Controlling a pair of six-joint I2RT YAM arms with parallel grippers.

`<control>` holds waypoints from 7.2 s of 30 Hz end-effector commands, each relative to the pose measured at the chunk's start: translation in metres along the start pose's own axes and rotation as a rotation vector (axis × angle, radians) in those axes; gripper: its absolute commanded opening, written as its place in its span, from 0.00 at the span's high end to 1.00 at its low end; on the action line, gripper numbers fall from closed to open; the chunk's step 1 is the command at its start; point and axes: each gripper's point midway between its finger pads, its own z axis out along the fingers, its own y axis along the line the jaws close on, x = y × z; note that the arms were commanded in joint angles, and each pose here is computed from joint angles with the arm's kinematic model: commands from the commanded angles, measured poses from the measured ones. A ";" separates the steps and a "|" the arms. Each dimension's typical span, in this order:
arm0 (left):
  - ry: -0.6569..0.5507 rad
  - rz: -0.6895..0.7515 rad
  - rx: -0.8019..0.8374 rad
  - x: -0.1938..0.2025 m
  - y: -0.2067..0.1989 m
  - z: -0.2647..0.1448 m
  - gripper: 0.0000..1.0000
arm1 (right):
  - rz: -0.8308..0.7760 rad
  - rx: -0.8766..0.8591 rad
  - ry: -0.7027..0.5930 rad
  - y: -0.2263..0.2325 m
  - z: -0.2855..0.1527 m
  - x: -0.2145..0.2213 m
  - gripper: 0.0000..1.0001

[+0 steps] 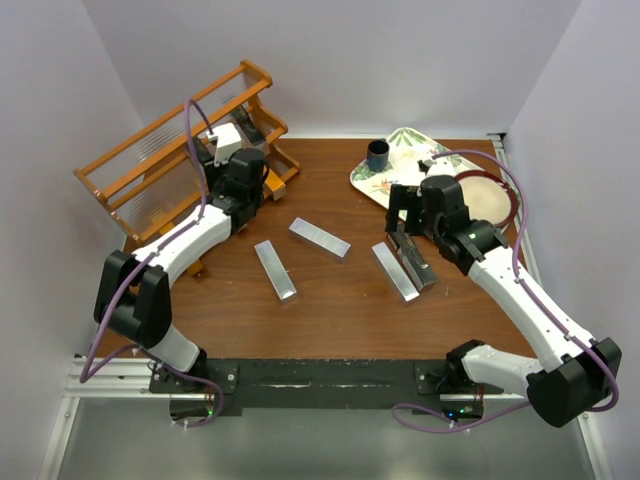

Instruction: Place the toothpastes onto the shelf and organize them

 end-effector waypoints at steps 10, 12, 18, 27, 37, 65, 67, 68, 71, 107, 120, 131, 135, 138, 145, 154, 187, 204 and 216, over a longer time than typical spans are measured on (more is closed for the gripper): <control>-0.001 -0.141 -0.020 -0.002 0.002 0.023 0.67 | -0.005 -0.036 -0.031 0.005 -0.001 -0.007 0.01; 0.001 -0.144 -0.014 -0.001 0.001 0.024 0.65 | -0.006 -0.037 -0.027 0.005 0.000 -0.006 0.01; 0.007 -0.169 0.005 -0.003 -0.003 0.023 0.58 | -0.009 -0.040 -0.023 0.006 0.001 -0.006 0.01; 0.036 -0.161 0.017 0.003 -0.005 0.021 0.38 | -0.012 -0.047 -0.016 0.008 0.001 -0.005 0.01; 0.036 -0.212 0.131 -0.037 0.000 -0.006 0.10 | -0.037 -0.007 0.047 0.002 0.003 0.003 0.01; -0.283 -0.110 0.849 -0.017 0.076 -0.175 0.00 | -0.293 0.056 0.531 -0.027 0.115 0.060 0.07; -0.280 -0.091 0.877 -0.008 0.074 -0.179 0.00 | -0.287 0.058 0.555 -0.031 0.126 0.068 0.09; -0.286 -0.096 0.876 -0.010 0.077 -0.181 0.00 | -0.279 0.045 0.569 -0.030 0.130 0.073 0.11; -0.303 -0.108 0.899 -0.011 0.076 -0.185 0.00 | -0.279 0.059 0.618 -0.038 0.144 0.086 0.16; -0.102 -0.042 1.211 0.009 -0.006 -0.228 0.07 | 0.032 0.231 0.496 -0.053 0.096 0.063 0.72; -0.199 0.025 1.260 0.009 -0.104 -0.328 0.02 | 0.233 0.119 0.429 -0.023 0.060 0.041 0.79; -0.275 0.149 1.233 0.032 -0.171 -0.388 0.00 | 0.356 0.010 0.451 0.004 0.044 0.031 0.78; -0.250 0.235 1.174 0.055 -0.190 -0.394 0.00 | 0.381 -0.032 0.475 0.014 0.044 0.032 0.78; -0.233 0.294 1.129 0.068 -0.201 -0.398 0.00 | 0.398 -0.042 0.493 0.017 0.046 0.036 0.78; -0.246 0.518 0.916 0.099 -0.209 -0.393 0.00 | 0.425 -0.095 0.520 0.028 0.048 0.038 0.78; -0.287 0.609 0.767 0.105 -0.207 -0.387 0.05 | 0.433 -0.119 0.527 0.032 0.049 0.041 0.78; -0.355 0.669 0.657 0.104 -0.190 -0.388 0.85 | 0.482 -0.195 0.540 0.044 0.055 0.041 0.25; -0.092 0.504 0.837 0.091 -0.156 -0.359 0.90 | 0.430 -0.198 0.279 0.027 0.033 -0.021 0.04; 0.073 0.308 0.883 0.057 -0.084 -0.315 0.89 | 0.355 -0.112 0.110 0.001 0.011 -0.049 0.01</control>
